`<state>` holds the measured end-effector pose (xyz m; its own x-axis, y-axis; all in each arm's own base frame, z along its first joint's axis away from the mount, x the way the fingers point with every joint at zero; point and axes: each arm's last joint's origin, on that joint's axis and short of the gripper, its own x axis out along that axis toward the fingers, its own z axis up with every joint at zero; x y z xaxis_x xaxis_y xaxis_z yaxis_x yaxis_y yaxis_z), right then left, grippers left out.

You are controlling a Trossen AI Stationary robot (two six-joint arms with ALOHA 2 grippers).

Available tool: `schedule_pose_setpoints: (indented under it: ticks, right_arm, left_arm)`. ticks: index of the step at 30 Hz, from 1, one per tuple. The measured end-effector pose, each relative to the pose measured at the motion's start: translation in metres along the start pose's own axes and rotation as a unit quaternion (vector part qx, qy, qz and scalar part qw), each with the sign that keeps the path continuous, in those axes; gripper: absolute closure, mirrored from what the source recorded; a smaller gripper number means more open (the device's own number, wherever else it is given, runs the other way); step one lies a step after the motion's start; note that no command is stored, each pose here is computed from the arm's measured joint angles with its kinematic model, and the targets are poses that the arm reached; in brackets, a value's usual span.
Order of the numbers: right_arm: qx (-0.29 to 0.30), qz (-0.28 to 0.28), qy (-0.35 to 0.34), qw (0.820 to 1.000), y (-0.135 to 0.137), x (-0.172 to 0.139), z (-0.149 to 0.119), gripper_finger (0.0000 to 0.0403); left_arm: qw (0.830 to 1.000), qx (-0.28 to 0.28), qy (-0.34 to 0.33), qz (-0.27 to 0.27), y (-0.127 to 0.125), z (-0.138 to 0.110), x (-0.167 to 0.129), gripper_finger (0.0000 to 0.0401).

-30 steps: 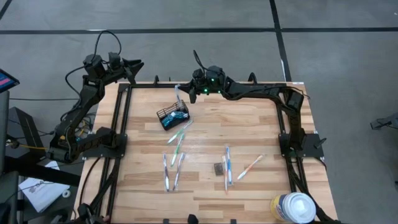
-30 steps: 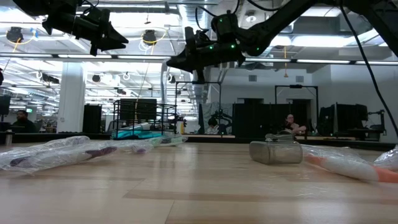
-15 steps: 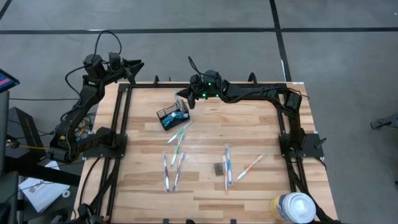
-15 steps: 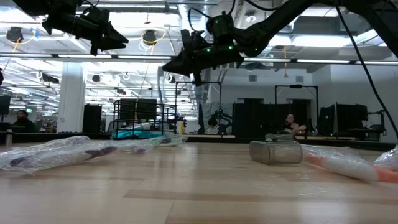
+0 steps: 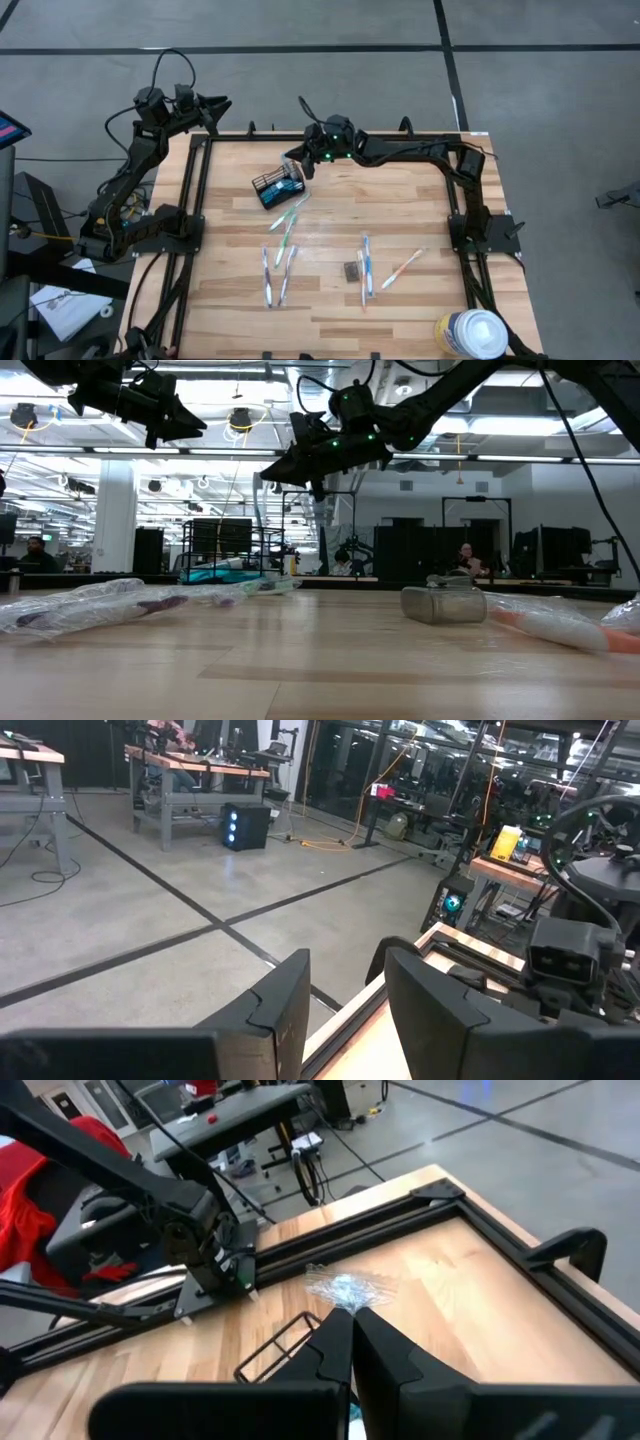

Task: Pick & Place toothbrushing station
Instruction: Put the blue toothbrush into the black organizer

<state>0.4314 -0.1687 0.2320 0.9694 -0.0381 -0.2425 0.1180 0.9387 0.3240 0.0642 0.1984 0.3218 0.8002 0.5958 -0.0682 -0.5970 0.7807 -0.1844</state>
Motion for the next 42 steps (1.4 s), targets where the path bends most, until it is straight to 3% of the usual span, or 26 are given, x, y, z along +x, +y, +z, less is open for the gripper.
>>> schedule_pose_setpoints:
  ticks: [6,12,16,20,32,37,40,42]
  right_arm:
    - [-0.003,-0.003,0.015,1.0,-0.001,0.0,-0.008,0.0403]
    - [0.034,0.009,-0.013,0.999,-0.002,-0.004,-0.026,0.0403]
    - [0.042,0.012,-0.036,0.998,-0.004,-0.005,-0.025,0.0391]
    - [0.088,0.046,-0.034,0.994,-0.011,-0.008,-0.015,0.0342]
    - [0.132,0.087,-0.02,0.987,-0.013,-0.012,-0.009,0.0115]
    - [0.128,0.088,-0.026,0.987,-0.013,-0.012,-0.008,0.0074]
    - [0.138,0.115,-0.063,0.982,-0.014,-0.016,0.002,0.0072]
    - [0.148,0.148,-0.098,0.973,-0.01,-0.023,0.016,0.0079]
  left_arm:
    - [1.0,0.0,0.0,-0.001,0.0,0.0,0.0,0.0274]
    - [1.0,-0.003,0.0,-0.003,0.0,0.0,0.0,0.0274]
    - [1.0,-0.005,0.0,-0.003,0.0,0.0,0.0,0.0274]
    - [1.0,-0.006,0.001,-0.003,0.0,0.0,0.0,0.0274]
    - [1.0,-0.008,0.003,-0.003,0.0,-0.001,0.0,0.0274]
    - [1.0,-0.009,0.004,-0.003,0.0,-0.001,0.0,0.0274]
    - [1.0,-0.015,0.007,-0.004,0.0,-0.001,0.0,0.0274]
    - [0.999,-0.014,0.016,-0.038,-0.002,-0.003,0.001,0.0274]
